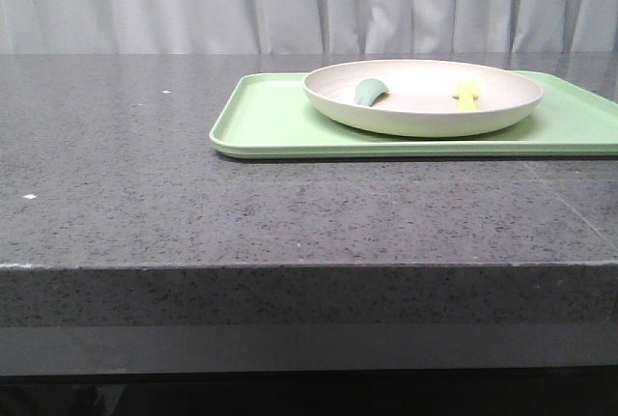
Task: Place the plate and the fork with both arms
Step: 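Lower the right gripper onto the yellow fork on the plate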
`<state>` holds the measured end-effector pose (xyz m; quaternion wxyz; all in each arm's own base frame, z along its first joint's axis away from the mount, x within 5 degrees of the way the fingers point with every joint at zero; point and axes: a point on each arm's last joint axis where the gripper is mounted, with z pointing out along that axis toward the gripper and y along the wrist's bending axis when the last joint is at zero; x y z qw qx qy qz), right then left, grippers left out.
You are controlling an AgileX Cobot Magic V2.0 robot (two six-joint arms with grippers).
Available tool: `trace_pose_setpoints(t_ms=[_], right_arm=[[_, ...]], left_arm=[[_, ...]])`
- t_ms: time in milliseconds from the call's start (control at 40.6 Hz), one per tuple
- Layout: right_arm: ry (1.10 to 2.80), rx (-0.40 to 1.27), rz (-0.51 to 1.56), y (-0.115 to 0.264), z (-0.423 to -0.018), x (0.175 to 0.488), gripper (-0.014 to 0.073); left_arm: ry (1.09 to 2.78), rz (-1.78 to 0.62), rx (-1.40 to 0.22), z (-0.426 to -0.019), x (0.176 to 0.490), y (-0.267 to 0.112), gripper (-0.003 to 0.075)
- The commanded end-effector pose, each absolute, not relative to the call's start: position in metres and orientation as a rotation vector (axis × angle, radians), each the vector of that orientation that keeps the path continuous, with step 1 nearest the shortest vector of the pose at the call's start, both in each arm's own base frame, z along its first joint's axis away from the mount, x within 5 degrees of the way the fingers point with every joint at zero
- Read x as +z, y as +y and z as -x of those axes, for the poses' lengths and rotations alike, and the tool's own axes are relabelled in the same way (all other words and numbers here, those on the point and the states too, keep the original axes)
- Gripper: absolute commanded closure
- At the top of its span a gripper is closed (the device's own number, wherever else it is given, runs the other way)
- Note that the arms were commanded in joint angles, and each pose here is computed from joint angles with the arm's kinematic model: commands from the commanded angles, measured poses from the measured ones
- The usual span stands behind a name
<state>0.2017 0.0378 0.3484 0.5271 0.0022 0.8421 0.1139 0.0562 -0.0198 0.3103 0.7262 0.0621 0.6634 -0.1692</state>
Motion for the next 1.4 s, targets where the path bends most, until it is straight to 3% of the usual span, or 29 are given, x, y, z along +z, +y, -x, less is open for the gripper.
trace_pose_setpoints(t_ms=[0,271,541,763,1181,1279,1378], right_arm=[[1.993,0.348,0.038,0.059,-0.227,0.363,-0.0057],[2.321,0.390,0.037,0.094,-0.306,0.347,-0.0057],[2.481,0.376,-0.018,0.104,-0.367,0.325,-0.0057],[2.557,0.360,-0.047,0.104,-0.384,0.302,-0.0057],[2.583,0.353,-0.052,0.106,-0.391,0.287,-0.0055],[2.588,0.352,-0.052,0.106,-0.391,0.286,0.0008],[2.598,0.350,-0.051,0.106,-0.390,0.286,0.0174]], left_arm=[[1.374,-0.117,-0.384,-0.055,0.325,-0.018,0.0738],[1.374,-0.117,-0.384,-0.055,0.325,-0.018,0.0738],[1.374,-0.117,-0.384,-0.055,0.325,-0.018,0.0738],[1.374,-0.117,-0.384,-0.055,0.325,-0.018,0.0738],[1.374,-0.117,-0.384,-0.055,0.325,-0.018,0.0738],[1.374,-0.117,-0.384,-0.055,0.325,-0.018,0.0738],[1.374,-0.117,-0.384,-0.055,0.325,-0.018,0.0738]])
